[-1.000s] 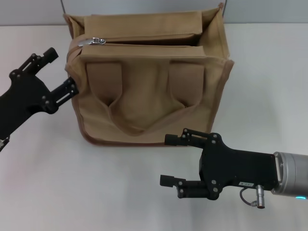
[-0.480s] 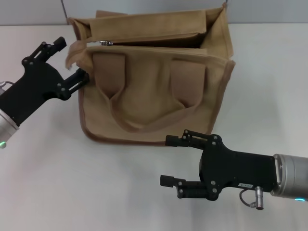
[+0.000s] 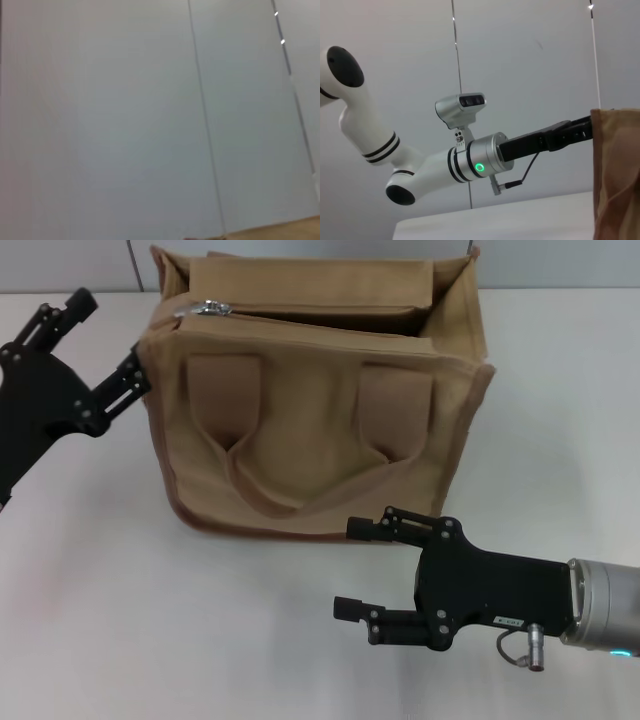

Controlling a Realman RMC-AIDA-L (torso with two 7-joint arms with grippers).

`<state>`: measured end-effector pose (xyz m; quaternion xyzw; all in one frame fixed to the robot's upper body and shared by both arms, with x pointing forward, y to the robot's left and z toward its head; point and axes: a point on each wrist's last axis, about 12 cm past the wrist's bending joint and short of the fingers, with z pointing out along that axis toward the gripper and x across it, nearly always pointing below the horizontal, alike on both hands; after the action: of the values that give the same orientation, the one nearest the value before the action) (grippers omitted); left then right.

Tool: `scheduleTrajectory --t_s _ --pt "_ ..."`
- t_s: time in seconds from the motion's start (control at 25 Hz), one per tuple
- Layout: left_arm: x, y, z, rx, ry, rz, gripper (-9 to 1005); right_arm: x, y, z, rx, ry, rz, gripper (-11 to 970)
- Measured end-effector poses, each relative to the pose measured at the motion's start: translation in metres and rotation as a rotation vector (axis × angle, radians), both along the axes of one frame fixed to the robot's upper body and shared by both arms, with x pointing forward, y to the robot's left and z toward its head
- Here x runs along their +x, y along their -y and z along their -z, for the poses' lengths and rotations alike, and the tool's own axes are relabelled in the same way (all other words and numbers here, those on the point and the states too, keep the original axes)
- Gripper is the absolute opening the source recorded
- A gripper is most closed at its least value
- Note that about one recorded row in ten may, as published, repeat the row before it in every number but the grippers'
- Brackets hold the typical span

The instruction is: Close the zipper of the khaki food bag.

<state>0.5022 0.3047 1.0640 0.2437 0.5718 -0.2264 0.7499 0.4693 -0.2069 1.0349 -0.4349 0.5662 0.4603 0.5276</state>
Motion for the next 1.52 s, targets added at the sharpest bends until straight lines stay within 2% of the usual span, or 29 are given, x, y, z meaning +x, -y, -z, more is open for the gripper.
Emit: scheduleTrajectory --t_s 0.24,0.56,0.72,0.92,1.08,1.32,1.52 --pt "-0.006 -0.014 0.002 0.008 -0.004 -0.062 702 0.002 0.0 0.0 -0.003 0.002 0.004 764" --pt "-0.003 -0.025 0.011 0.044 -0.104 -0.12 690 0.006 -0.002 -0.002 -0.004 0.012 0.011 762" --pt "0.009 -0.019 0.012 0.082 -0.171 -0.064 684 0.008 -0.003 -0.004 -0.003 0.015 0.006 761" --pt "0.017 -0.004 0.005 0.132 -0.144 0.045 677 0.009 -0.004 -0.004 -0.004 0.014 0.004 759" --pt "0.021 -0.001 0.001 0.12 -0.126 0.049 671 0.008 -0.004 -0.003 -0.003 0.013 0.005 758" --pt "0.027 0.0 -0.006 0.01 -0.081 -0.031 663 0.005 -0.002 -0.002 0.004 0.003 0.005 756" --pt "0.03 0.002 -0.005 0.001 -0.092 -0.039 656 0.004 -0.003 -0.001 0.005 -0.008 0.006 755"
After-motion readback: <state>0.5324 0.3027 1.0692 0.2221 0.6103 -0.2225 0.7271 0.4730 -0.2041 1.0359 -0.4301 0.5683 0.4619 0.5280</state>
